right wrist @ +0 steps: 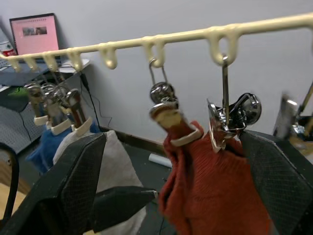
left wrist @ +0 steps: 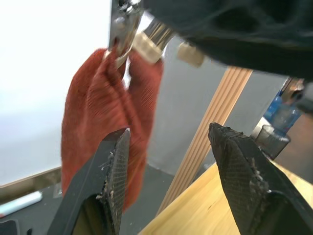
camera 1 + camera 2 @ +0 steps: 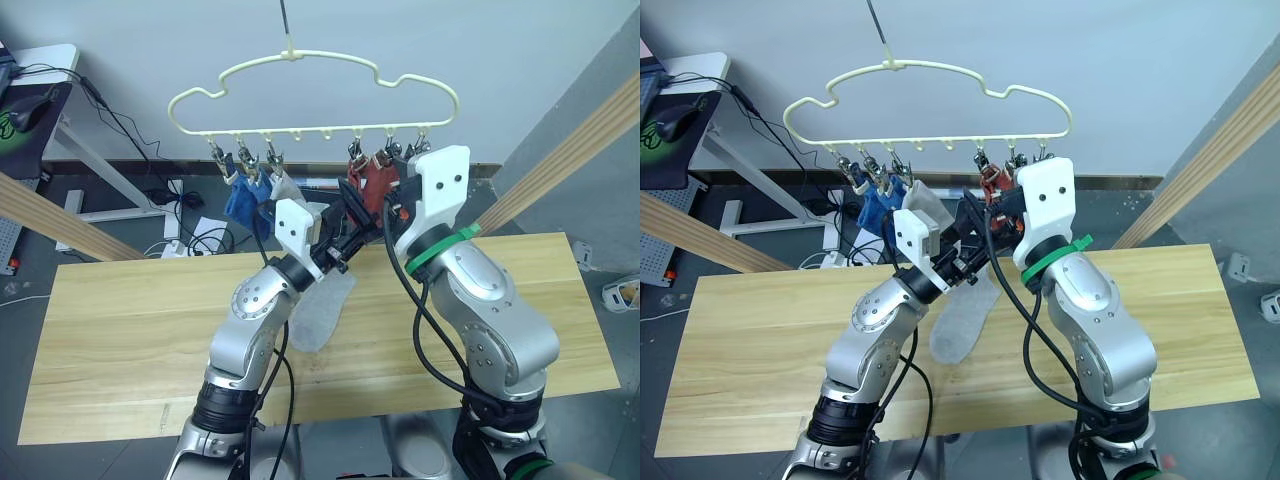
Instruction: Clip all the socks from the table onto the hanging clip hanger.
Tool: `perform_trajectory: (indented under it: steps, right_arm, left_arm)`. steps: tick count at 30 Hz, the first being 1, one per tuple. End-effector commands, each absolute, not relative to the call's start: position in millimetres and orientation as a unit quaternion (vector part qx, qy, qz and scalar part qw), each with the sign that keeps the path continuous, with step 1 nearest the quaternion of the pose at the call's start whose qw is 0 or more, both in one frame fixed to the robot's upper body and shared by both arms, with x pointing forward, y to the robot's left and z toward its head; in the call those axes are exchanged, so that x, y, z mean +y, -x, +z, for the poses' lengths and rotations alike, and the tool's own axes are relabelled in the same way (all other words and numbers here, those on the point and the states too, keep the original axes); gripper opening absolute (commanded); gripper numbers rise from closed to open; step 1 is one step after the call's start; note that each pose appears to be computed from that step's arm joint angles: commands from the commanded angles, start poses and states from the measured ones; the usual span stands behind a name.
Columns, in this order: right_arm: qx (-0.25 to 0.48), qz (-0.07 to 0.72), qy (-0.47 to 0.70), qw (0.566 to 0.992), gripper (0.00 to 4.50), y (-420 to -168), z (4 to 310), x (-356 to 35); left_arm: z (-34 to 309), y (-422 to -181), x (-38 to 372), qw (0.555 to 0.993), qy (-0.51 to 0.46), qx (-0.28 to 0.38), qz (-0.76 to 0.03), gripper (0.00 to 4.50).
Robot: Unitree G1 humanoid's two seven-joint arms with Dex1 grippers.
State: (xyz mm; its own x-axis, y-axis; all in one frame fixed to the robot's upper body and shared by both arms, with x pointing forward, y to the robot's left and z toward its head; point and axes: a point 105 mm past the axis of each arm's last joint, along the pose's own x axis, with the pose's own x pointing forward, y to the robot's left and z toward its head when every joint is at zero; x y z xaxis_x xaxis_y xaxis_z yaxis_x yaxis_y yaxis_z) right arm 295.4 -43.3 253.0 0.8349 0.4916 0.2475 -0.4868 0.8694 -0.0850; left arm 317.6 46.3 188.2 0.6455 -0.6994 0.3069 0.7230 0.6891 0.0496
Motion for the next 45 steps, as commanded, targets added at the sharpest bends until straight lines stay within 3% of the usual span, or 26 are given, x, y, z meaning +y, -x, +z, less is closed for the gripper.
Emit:
perform_trajectory:
  steps: [1,8,18,25,45]
  right_arm:
    - [-0.166,0.285,0.016,0.944,4.5,-271.4,260.9,-42.2]
    - [-0.194,0.301,0.046,0.933,4.5,-250.9,258.9,-52.1]
    - [-0.188,0.245,0.066,0.949,4.5,-257.8,253.4,-79.0]
    - [-0.175,0.22,0.066,0.957,2.18,-267.5,250.1,-85.5]
    - [-0.157,0.17,0.052,0.971,2.18,-298.9,255.4,-80.6]
  left_arm:
    - [195.6,-308.0,46.6,0.898,0.029,-0.172,-0.404,2.73]
    - [189.5,-298.9,61.2,0.893,-0.01,-0.161,-0.42,2.73]
    - [188.4,-283.0,91.1,0.879,-0.06,-0.133,-0.454,2.73]
    - [199.5,-281.7,98.8,0.873,-0.076,-0.132,-0.463,2.76]
    - [212.2,-282.5,98.8,0.856,-0.099,-0.132,-0.49,2.76]
